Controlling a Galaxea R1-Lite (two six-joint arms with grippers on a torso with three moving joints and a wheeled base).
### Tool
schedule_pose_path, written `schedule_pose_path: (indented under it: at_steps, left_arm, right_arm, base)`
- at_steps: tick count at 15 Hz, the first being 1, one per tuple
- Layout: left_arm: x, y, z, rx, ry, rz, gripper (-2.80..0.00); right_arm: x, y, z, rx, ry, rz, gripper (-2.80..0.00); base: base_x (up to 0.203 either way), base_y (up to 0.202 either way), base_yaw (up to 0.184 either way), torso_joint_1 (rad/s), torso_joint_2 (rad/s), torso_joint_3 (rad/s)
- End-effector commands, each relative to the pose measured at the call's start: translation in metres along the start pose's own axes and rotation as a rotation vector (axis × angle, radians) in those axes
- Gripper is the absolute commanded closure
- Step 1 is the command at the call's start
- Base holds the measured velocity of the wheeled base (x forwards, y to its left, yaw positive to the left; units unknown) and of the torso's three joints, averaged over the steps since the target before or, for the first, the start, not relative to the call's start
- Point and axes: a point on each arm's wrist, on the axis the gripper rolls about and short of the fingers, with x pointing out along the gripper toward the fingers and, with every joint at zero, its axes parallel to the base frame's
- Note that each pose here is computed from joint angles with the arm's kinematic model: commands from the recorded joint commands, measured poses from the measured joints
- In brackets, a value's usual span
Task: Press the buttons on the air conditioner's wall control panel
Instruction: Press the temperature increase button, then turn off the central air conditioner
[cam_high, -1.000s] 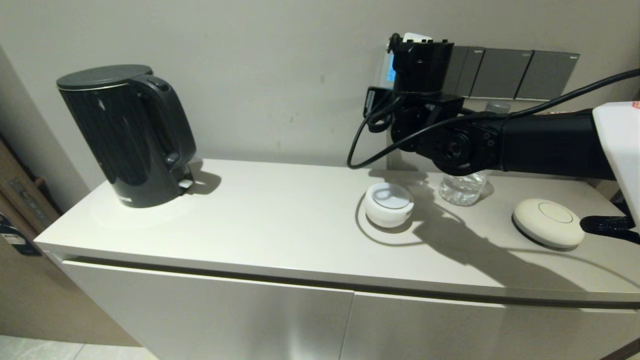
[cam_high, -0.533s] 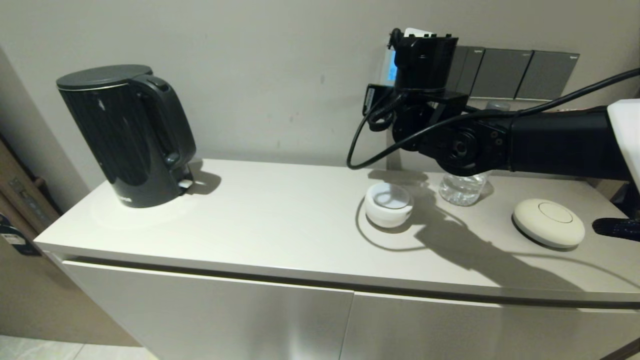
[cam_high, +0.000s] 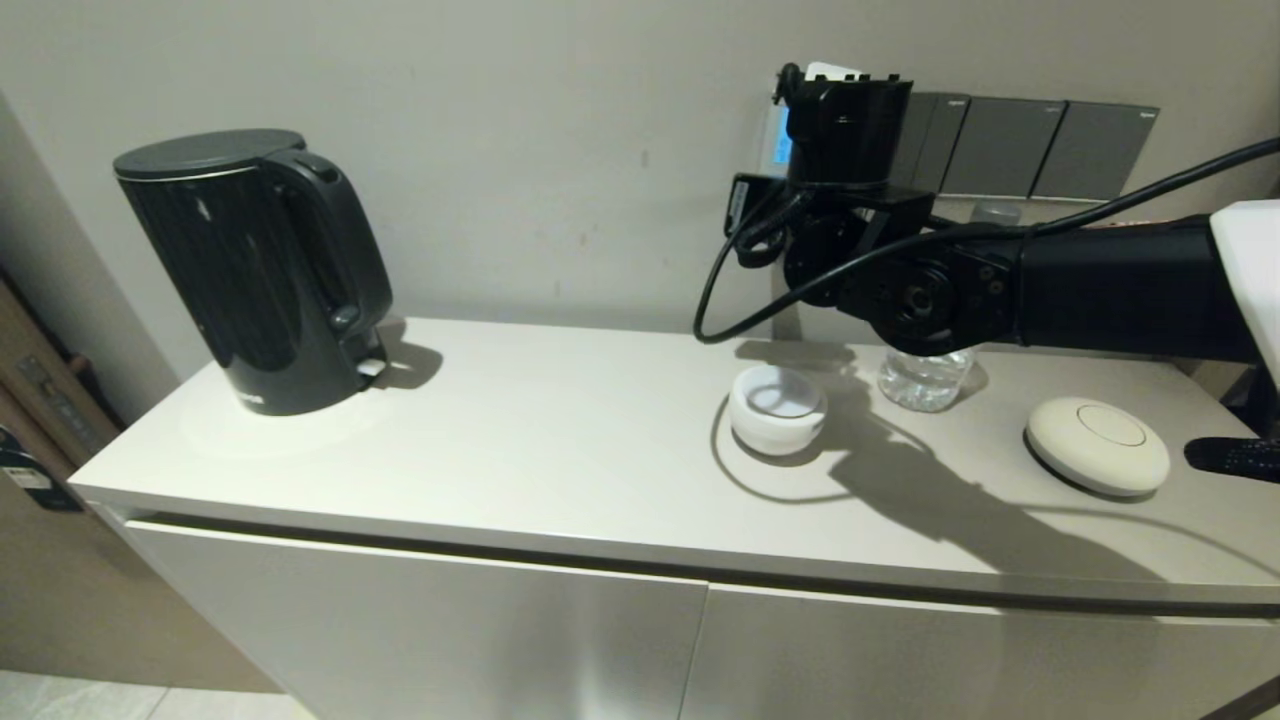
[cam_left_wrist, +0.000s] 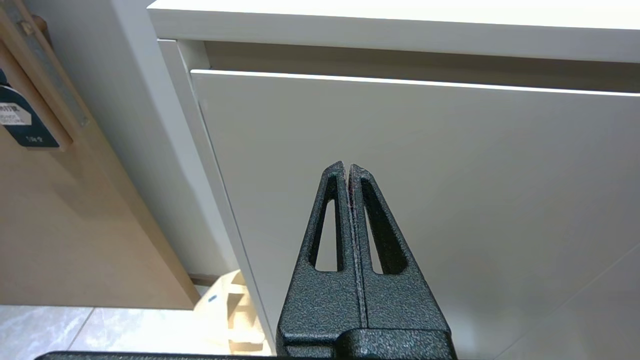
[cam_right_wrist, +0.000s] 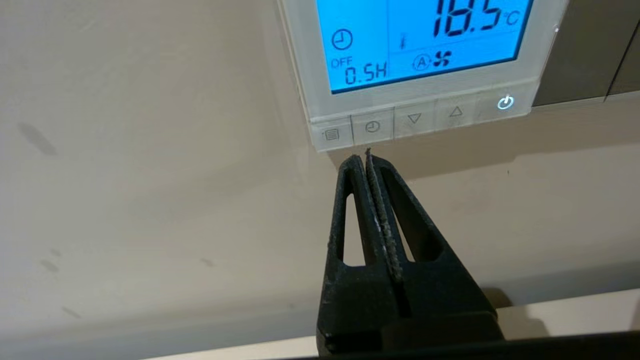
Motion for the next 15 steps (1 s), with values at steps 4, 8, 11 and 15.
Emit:
schedule_pose_path:
  at_steps: [4,8,11,15]
  left_arm:
    - [0.0,0.0,0.0,0.0,0.0,0.0,0.0]
    - [0.0,0.0,0.0,-0.006,-0.001,0.001,0.0]
    - [0.0,0.0,0.0,-0.006,-0.001,0.0,0.0]
    - [0.0,0.0,0.0,-0.005,-0.001,-0.002,0.0]
  right_arm:
    - [-0.017,-0.011,0.018,0.01,-0.013,-0.006,0.0]
    - [-0.055,-0.044,0.054,0.016,-0.036,-0.012,0.0]
    - [-0.089,-0.08,0.085,0.004,-0.082,-0.035,0.0]
    - [-0.144,-0.122,0.13,-0.019,-0.14,-0.053,0.0]
  base:
    - [0.0,0.0,0.0,0.0,0.0,0.0]
    - [0.0,0.0,0.0,0.0,0.0,0.0]
    - [0.0,0.0,0.0,0.0,0.0,0.0]
    - [0.0,0.0,0.0,0.0,0.0,0.0]
